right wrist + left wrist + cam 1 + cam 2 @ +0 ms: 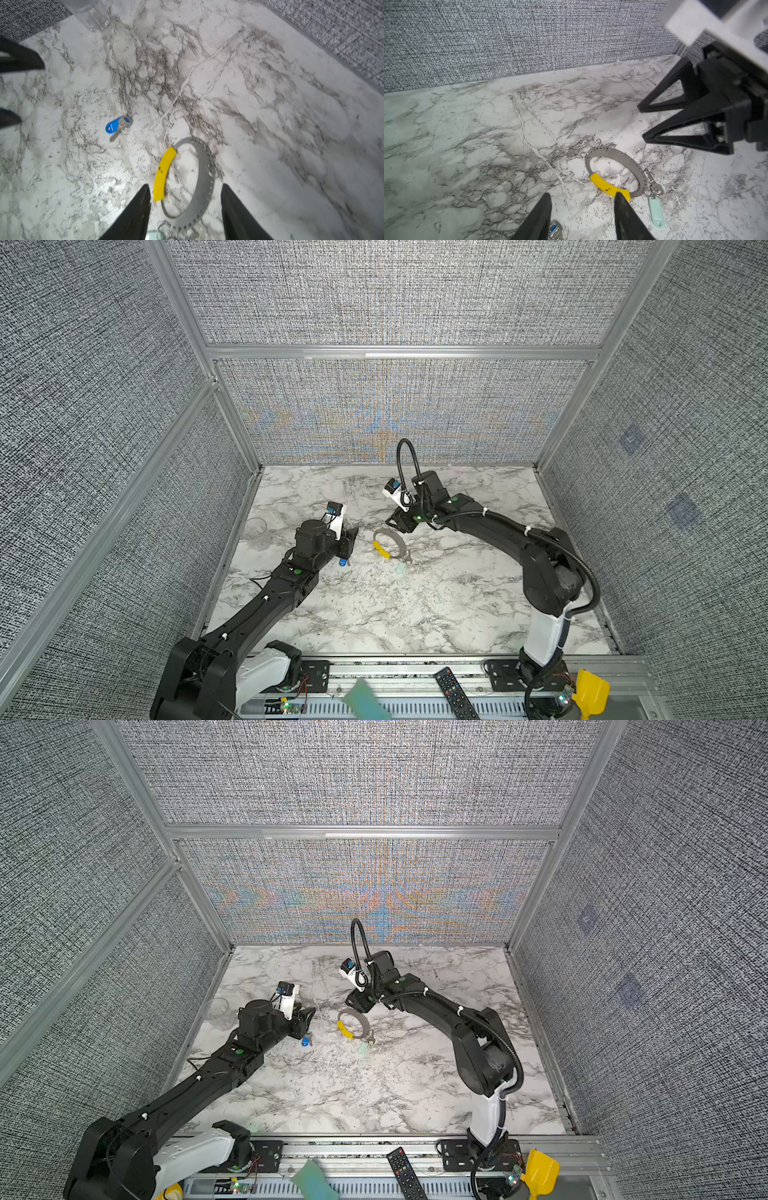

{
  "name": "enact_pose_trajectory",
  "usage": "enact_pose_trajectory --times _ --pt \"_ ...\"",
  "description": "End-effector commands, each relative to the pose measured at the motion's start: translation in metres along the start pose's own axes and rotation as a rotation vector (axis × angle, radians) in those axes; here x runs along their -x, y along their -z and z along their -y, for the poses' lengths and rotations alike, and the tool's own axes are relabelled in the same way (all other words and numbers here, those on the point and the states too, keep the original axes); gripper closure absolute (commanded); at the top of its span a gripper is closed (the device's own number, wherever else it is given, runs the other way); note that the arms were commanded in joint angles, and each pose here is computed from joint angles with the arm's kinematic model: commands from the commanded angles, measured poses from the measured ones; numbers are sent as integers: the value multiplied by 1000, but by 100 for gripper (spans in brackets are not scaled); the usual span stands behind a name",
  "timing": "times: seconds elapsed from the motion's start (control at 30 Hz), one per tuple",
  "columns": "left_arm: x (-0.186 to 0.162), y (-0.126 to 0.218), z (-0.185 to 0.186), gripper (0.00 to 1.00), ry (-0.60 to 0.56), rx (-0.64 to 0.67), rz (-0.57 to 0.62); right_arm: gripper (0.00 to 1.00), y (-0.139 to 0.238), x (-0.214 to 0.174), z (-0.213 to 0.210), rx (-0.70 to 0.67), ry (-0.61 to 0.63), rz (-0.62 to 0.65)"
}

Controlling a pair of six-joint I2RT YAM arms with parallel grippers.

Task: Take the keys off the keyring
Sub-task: 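Lower the steel ring with the yellow tag toward the table with the right gripper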

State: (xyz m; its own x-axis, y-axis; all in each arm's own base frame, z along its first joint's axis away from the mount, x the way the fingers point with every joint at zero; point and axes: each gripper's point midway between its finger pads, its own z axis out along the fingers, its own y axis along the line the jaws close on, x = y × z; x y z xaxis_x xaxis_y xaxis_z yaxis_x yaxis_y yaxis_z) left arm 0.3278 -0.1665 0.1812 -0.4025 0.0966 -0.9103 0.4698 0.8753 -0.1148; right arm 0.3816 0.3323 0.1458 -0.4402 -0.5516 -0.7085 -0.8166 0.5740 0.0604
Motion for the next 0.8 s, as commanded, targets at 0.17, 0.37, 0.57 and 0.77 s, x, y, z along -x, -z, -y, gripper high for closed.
enact_pose_trajectory --times 0.17,0.37,0.57,0.77 --pt "12 0 15 49 -41 -78 45 38 1 -87 -17 -75 -126 -149" --pt "8 -4 16 49 -59 -80 18 33 -25 -103 -21 -71 -182 -195" --pt "2 -2 14 49 -67 -72 13 31 -46 -113 -25 -92 -165 -254" --pt "-2 -3 14 49 -62 -75 5 36 -51 -135 -17 -176 -162 -346"
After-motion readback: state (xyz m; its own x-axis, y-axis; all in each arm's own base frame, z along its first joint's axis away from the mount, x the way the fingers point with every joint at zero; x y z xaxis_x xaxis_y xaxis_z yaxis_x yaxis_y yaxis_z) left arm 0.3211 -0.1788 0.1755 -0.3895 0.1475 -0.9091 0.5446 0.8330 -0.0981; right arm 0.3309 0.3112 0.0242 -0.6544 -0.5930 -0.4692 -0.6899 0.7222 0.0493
